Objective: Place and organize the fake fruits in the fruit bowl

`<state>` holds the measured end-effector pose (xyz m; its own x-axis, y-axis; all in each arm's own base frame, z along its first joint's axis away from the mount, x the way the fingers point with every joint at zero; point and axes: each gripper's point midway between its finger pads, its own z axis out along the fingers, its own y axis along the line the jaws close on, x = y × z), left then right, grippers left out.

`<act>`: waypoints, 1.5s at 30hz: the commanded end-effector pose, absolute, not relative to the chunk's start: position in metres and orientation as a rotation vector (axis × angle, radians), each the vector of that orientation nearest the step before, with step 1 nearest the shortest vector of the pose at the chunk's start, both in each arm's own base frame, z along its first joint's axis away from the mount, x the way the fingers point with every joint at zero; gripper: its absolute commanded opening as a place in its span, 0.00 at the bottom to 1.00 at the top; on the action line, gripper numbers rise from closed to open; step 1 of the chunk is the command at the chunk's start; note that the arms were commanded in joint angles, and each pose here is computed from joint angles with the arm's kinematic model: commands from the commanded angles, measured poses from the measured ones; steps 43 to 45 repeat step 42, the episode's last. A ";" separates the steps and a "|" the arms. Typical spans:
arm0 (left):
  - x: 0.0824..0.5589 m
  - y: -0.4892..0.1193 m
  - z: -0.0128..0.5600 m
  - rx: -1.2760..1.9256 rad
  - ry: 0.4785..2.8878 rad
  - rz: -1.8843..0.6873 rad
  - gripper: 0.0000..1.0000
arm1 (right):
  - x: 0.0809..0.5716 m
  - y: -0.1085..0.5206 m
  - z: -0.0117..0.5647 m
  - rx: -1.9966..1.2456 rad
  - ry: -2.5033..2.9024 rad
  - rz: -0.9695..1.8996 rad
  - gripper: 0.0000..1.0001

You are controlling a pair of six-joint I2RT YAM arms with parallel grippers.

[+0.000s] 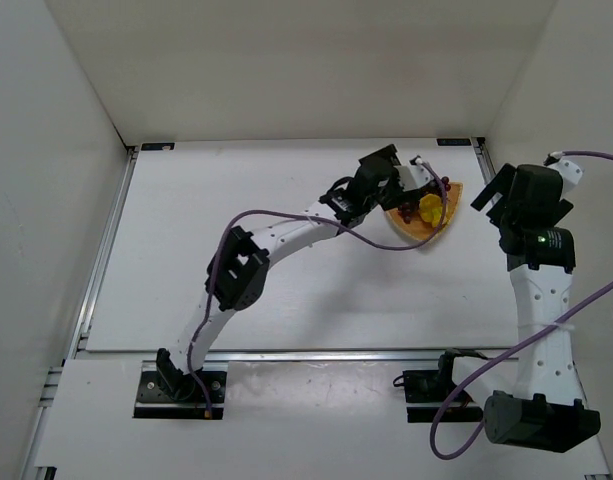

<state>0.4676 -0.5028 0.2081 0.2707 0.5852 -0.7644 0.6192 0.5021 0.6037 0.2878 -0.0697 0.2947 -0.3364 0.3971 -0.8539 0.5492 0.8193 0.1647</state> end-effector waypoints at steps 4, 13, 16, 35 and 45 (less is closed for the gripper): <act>0.422 -0.382 0.338 0.970 1.426 0.188 1.00 | 0.283 -0.053 0.279 0.692 2.036 -0.081 0.97; 0.347 -0.128 0.275 0.790 2.008 0.397 1.00 | 0.245 -0.065 0.230 0.852 2.049 -0.158 0.98; 0.311 -0.076 0.258 0.674 2.196 0.298 1.00 | 0.232 -0.070 0.226 0.922 1.999 -0.184 1.00; 0.216 -0.013 0.210 0.475 2.333 0.177 1.00 | 0.204 -0.066 0.206 1.109 1.937 -0.130 1.00; 0.213 -0.005 0.210 0.424 2.332 0.185 1.00 | 0.213 -0.066 0.207 1.093 1.979 -0.142 1.00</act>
